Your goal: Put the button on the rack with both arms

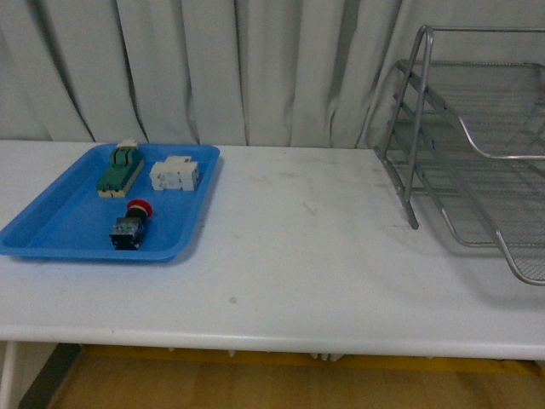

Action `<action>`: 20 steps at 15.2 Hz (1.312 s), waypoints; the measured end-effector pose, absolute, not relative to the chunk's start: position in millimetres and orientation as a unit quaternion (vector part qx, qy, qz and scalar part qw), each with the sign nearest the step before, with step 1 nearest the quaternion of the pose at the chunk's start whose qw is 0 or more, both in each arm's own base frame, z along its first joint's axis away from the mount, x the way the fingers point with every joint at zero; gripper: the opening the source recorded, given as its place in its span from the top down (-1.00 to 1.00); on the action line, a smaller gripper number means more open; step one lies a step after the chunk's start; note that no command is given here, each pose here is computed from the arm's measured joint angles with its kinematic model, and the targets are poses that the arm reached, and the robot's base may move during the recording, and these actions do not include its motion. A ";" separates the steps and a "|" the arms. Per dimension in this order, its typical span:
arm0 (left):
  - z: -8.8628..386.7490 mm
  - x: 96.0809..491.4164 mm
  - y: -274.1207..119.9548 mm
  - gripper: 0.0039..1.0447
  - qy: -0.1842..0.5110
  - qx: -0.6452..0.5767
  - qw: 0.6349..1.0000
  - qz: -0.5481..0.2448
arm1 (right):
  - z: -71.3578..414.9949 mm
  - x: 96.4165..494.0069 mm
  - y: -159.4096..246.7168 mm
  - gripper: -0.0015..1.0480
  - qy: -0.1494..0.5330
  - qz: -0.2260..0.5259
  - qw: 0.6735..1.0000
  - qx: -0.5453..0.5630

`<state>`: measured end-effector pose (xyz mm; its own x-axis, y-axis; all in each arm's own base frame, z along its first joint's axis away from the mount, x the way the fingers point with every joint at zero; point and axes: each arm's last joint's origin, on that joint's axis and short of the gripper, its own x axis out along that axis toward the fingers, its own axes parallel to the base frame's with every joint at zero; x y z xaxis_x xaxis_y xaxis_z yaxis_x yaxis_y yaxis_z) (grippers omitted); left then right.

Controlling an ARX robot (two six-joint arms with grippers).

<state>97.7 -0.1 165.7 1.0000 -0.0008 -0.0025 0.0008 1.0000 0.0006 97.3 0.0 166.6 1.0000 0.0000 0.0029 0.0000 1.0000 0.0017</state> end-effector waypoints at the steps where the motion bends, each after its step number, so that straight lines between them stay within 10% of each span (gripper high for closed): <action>1: 165.7 97.7 -0.1 -0.88 0.001 0.000 1.000 0.000 | 166.7 97.3 0.0 0.73 -0.002 0.000 1.000 0.001; 8: 165.6 97.7 -0.1 -0.88 0.002 0.000 1.000 0.000 | 166.7 97.3 0.0 -0.55 -0.002 0.000 1.000 0.001; 10: 174.4 101.9 -5.0 -0.88 0.188 -0.063 0.979 0.053 | 166.7 97.3 0.0 -0.91 -0.002 0.000 1.000 0.001; 14: 252.3 178.1 -23.9 -0.88 0.148 -0.127 0.980 0.045 | 166.8 97.2 0.0 -0.87 -0.002 0.000 1.000 0.001; 20: 209.5 364.2 -61.7 -0.88 0.314 -0.015 0.949 0.011 | 166.7 97.3 0.0 -0.87 -0.002 0.000 1.000 0.001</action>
<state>364.2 -61.7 209.5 0.8031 0.0109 -0.5957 -0.0293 0.9993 -0.0211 97.3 0.0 166.7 1.0000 -0.0008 0.0040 0.0008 1.0000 0.0021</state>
